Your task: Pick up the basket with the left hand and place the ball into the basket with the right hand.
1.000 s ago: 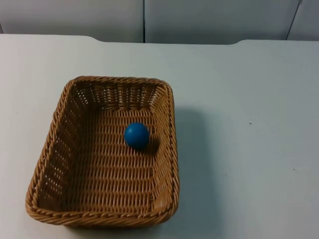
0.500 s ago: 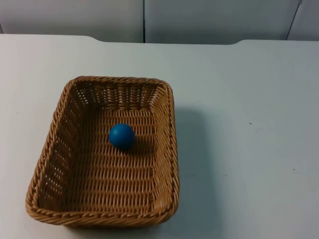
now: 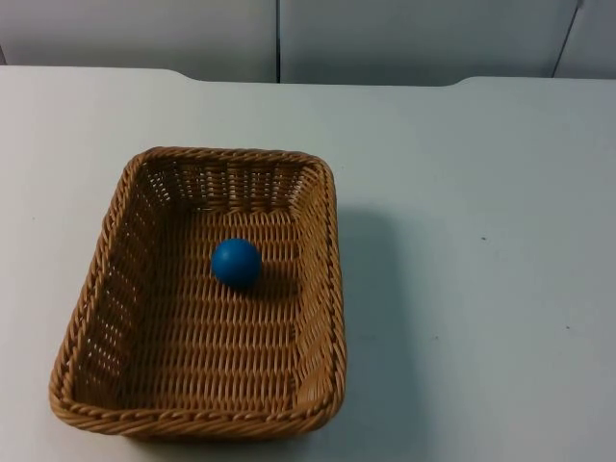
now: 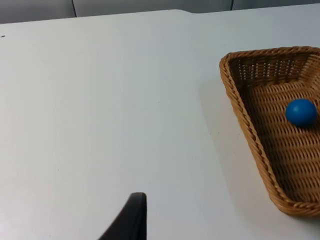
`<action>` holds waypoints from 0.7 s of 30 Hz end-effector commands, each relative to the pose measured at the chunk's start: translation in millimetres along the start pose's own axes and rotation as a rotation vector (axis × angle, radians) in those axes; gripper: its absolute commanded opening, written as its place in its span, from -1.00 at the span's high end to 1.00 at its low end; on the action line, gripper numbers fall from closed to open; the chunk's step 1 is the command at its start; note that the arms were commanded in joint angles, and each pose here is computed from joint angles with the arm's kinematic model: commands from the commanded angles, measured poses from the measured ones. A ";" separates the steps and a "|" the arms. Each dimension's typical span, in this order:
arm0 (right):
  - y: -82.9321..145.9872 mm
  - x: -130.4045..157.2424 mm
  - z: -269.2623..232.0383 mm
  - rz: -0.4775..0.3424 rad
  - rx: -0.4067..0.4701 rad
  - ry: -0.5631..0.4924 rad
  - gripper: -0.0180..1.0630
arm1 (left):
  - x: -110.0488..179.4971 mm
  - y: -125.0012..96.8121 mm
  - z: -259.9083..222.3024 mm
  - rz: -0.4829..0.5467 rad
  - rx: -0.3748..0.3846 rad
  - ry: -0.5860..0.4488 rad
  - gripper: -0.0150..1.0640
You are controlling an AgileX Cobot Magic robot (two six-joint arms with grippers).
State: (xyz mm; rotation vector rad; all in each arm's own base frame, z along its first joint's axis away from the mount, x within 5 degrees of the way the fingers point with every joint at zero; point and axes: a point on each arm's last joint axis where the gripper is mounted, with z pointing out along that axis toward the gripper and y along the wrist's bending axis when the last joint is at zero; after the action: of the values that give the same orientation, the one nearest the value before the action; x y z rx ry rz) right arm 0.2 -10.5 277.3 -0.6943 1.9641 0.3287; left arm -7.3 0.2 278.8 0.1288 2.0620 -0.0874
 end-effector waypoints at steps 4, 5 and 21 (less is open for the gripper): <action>0.1 -0.2 0.3 -0.003 0.001 -0.014 -0.46 | -0.4 -0.6 0.2 -0.005 0.002 -0.015 -0.88; 0.1 -0.2 0.3 -0.003 0.001 -0.014 -0.46 | -0.4 -0.6 0.2 -0.005 0.002 -0.015 -0.88; 0.1 -0.2 0.3 -0.003 0.001 -0.014 -0.98 | -0.4 -0.6 0.2 -0.005 0.002 -0.015 -0.94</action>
State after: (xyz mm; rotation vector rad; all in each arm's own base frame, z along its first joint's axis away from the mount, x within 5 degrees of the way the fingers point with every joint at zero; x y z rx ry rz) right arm 0.3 -10.4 277.5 -0.6937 1.9621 0.3293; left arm -7.3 0.2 278.8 0.1288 2.0614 -0.0874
